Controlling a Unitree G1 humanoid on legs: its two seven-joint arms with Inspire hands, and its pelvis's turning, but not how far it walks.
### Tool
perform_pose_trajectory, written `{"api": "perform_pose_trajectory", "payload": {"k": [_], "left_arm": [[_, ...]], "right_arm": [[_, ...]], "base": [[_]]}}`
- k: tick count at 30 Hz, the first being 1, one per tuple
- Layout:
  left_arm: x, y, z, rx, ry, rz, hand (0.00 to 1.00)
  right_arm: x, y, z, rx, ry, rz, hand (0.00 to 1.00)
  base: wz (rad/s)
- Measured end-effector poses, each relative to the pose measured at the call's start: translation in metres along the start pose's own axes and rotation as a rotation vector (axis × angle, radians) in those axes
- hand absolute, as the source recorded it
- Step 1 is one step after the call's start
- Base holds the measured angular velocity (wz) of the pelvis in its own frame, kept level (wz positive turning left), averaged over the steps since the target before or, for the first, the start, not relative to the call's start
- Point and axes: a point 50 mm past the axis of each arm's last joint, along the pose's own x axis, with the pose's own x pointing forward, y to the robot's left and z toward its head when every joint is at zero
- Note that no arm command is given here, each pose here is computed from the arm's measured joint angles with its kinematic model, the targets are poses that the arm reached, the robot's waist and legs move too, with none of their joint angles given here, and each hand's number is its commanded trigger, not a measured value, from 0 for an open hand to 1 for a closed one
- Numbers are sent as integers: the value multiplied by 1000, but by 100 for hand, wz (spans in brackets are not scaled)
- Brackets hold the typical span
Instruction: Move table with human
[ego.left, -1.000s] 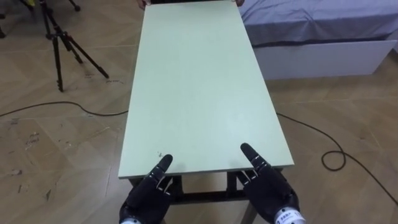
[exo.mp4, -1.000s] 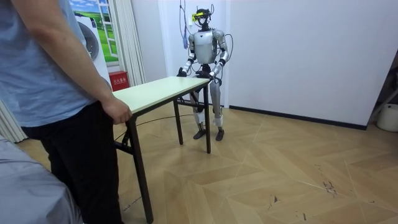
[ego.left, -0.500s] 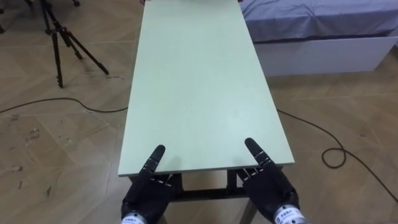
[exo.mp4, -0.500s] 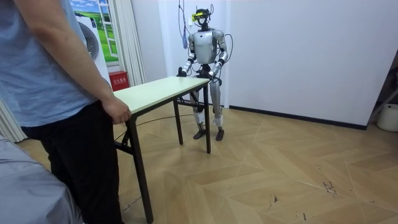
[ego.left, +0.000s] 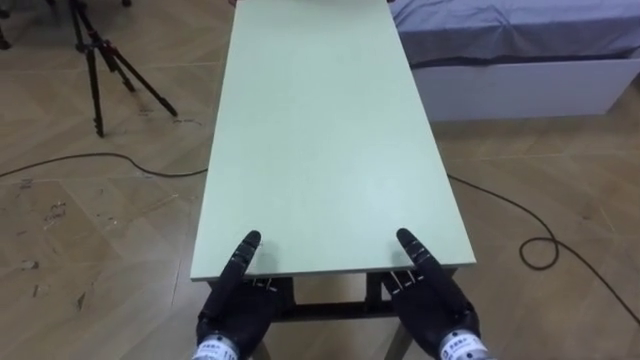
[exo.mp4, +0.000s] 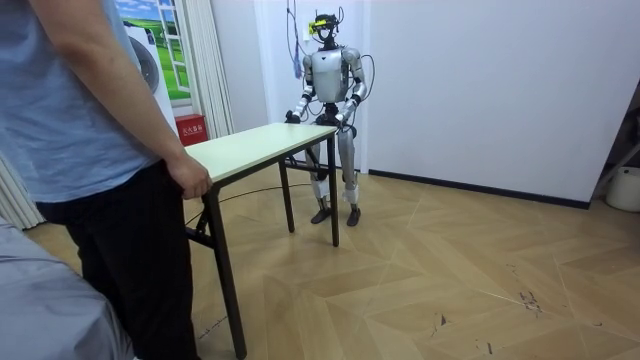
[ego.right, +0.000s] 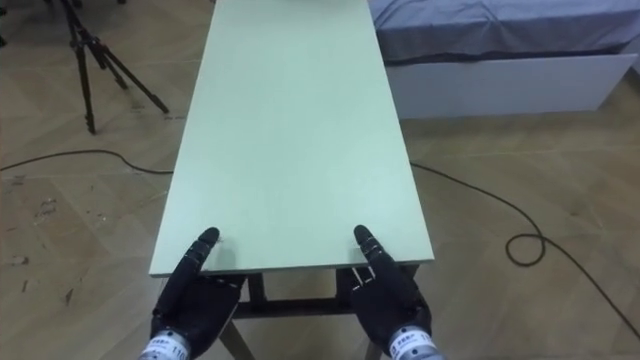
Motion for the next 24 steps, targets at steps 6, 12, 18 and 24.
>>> {"api": "perform_pose_trajectory", "payload": {"k": [6, 12, 18, 24], "left_arm": [[-1, 0, 0, 28, 1, 3, 100], [0, 0, -1, 43, 3, 5, 100], [0, 0, -2, 50, 0, 4, 100], [0, 0, -3, 45, 0, 7, 100]], "right_arm": [[0, -1, -1, 0, 3, -11, 100], [0, -1, -1, -13, -5, -18, 100], [0, -1, -1, -12, -6, -18, 100], [0, -1, -1, -10, -11, -18, 100]], "base": [[-5], [0], [0], [2]]}}
